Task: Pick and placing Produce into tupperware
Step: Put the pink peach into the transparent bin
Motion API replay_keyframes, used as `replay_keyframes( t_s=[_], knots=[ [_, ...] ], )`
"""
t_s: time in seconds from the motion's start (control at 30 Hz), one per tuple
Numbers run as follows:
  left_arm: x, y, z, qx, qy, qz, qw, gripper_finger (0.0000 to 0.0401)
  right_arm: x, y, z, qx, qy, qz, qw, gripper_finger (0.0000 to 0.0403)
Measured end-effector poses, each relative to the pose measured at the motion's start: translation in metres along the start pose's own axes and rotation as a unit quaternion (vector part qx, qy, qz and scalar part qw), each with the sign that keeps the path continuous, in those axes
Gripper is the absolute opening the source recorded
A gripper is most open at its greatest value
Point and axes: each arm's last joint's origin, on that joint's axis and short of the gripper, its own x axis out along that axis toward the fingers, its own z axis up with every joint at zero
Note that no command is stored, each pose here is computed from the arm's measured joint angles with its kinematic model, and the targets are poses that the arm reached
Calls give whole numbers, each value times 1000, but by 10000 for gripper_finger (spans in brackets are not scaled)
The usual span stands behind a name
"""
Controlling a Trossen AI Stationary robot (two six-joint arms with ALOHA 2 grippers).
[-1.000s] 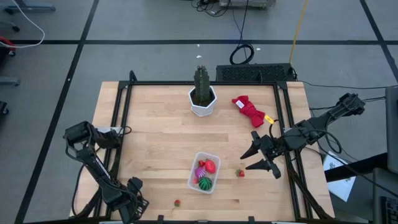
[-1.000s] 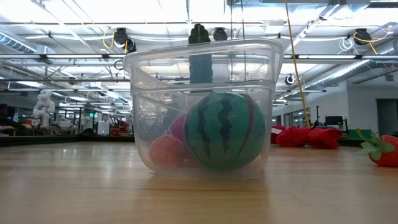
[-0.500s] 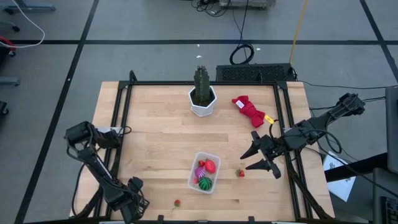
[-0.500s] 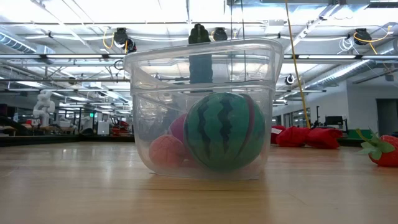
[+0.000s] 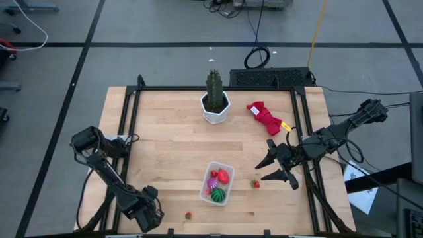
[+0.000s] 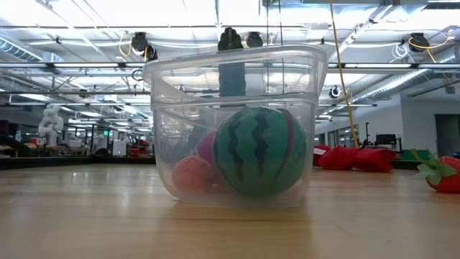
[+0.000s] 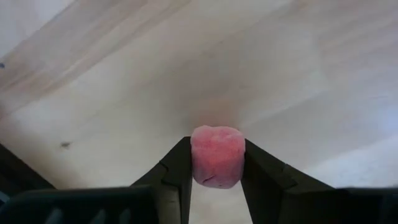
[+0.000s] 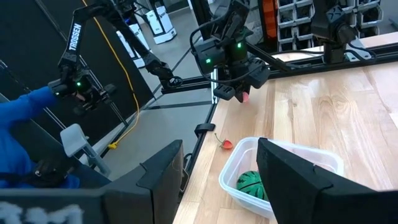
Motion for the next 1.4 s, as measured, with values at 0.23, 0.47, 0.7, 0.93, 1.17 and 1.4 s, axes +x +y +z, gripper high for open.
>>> replay_keyframes(
  t_s=[0.23,0.47,0.7,0.93,1.17,1.4],
  knots=[
    [-32,-5,22,15,-5,-59,998,104,0,0,0,0,0,0,1000,196],
    [-59,-12,58,37,-27,-110,993,104,0,0,0,-12,0,0,1000,196],
    [-93,-34,91,93,-59,-161,981,104,0,0,0,-14,1,-1,1000,196],
    [-145,-51,115,134,-131,-197,963,103,0,0,0,-23,1,-1,1000,196],
    [-176,-81,134,185,-187,-211,941,103,-18,0,8,-78,-31,3,996,196],
    [-175,-132,165,246,-187,-172,935,103,-52,0,21,-101,-104,-14,989,196]
  ],
)
